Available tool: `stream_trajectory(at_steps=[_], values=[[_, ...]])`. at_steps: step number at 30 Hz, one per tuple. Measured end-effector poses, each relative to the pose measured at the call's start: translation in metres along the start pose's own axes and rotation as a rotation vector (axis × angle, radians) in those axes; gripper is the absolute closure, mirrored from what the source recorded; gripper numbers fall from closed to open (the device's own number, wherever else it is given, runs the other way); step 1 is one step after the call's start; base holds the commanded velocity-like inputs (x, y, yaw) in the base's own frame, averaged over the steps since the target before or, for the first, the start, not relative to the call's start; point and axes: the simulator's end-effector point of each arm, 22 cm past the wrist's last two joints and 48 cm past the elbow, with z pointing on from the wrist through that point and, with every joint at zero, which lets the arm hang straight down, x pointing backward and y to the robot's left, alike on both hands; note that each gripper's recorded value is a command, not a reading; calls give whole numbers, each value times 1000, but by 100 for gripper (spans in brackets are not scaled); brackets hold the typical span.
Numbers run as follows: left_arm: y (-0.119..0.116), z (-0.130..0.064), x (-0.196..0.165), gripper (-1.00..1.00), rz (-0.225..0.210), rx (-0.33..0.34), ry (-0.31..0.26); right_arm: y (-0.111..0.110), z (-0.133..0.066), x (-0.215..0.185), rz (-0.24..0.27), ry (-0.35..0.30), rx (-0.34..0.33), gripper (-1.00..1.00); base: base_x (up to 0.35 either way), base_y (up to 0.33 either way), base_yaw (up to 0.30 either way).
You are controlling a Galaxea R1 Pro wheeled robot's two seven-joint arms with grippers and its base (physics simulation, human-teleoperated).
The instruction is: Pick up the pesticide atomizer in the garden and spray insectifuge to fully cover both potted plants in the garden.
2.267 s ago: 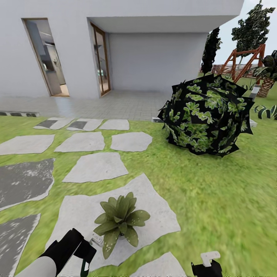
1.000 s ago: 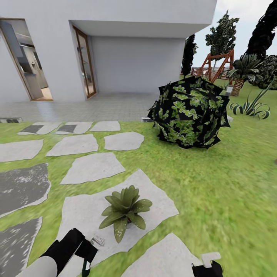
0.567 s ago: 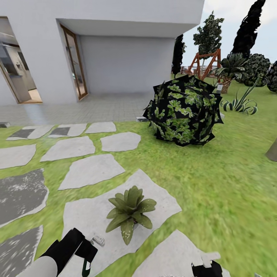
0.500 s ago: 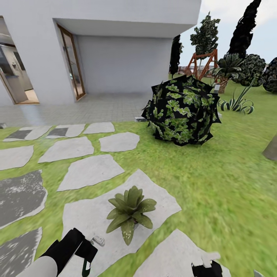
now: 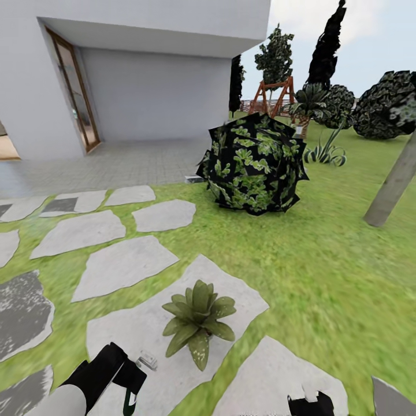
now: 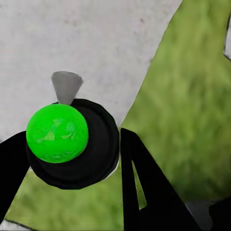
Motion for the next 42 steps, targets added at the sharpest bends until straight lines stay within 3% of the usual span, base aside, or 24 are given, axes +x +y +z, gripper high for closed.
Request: stream_trajectory(at_steps=[6, 17, 25, 42], values=[[0, -1, -1, 100, 2, -1, -3, 0, 0, 0, 0, 0, 0, -100, 8, 244, -264], [0, 0, 1, 100, 2, 0, 1, 0, 0, 0, 0, 0, 0, -100, 1, 24, -264], [0, 0, 1, 100, 1, 0, 0, 1, 0, 0, 1, 0, -2, -100, 0, 284, -115], [-1, 1, 2, 100, 2, 1, 4, 1, 0, 0, 1, 0, -1, -100, -85, 240, -259]])
